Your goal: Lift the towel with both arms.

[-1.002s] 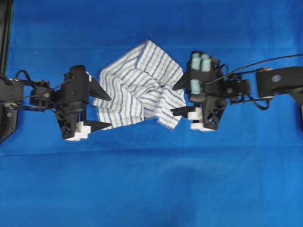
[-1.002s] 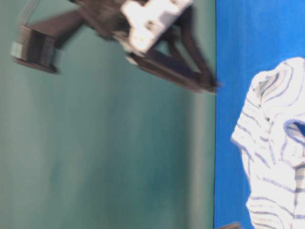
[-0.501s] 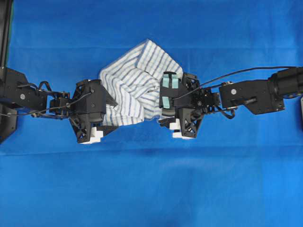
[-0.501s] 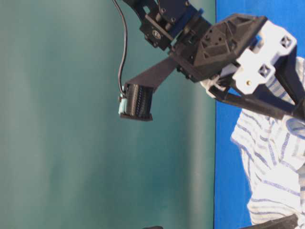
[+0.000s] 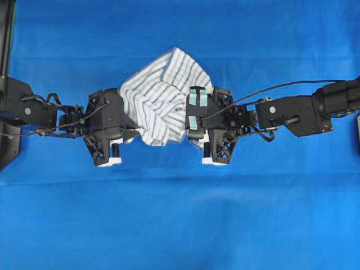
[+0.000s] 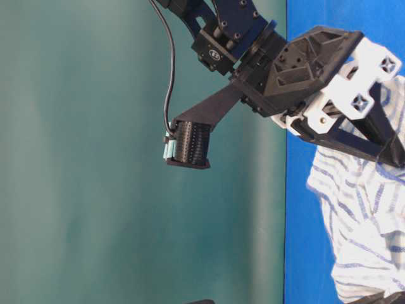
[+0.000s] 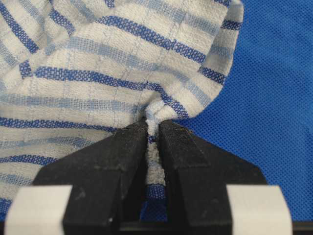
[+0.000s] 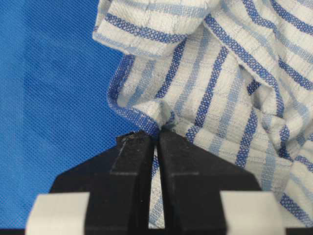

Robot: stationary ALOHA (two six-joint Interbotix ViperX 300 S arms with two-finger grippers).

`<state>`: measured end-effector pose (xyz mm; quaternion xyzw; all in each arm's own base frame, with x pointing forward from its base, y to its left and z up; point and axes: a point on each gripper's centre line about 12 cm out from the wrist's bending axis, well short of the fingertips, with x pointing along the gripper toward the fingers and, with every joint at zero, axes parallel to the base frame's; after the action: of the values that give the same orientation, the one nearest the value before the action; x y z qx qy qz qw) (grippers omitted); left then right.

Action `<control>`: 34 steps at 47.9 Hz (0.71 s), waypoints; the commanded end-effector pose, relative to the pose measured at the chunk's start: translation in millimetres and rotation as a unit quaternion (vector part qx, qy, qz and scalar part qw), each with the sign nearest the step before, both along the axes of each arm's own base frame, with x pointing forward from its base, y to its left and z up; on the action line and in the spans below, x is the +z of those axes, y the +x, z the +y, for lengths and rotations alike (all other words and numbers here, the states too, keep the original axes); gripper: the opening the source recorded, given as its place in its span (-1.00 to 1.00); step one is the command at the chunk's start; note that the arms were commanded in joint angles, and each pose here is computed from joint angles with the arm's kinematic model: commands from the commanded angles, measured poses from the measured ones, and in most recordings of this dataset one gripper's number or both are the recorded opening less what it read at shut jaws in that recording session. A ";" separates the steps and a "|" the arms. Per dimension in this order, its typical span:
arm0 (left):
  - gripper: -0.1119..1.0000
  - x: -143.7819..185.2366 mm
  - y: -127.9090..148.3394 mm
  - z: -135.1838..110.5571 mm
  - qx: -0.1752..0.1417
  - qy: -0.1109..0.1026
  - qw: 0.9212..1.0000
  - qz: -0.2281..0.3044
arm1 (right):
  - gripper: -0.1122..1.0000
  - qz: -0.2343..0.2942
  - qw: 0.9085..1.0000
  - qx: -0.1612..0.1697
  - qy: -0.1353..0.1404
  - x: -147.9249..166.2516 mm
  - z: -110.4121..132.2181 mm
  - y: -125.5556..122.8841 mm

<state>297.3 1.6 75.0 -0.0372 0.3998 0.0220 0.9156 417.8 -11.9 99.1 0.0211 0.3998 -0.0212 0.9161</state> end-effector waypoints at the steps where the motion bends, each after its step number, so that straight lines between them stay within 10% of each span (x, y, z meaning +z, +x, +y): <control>1: -0.70 3.1 1.9 0.4 0.001 -0.001 1.000 -0.003 | -0.72 -0.018 1.000 0.000 -0.002 13.0 -2.0 3.9; 13: -0.70 30.0 6.9 0.6 0.001 -0.002 1.000 -0.027 | -0.72 -0.027 1.000 -0.008 -0.001 31.6 -2.9 1.4; 34: -0.70 176.2 10.8 9.9 0.012 -0.002 0.991 -0.133 | -0.72 -0.114 0.993 -0.034 -0.025 181.1 -9.2 -39.6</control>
<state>306.1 8.3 214.0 -0.0467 0.3135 0.0250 0.9481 384.5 -20.8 236.6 0.0153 0.3342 -0.0566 0.9407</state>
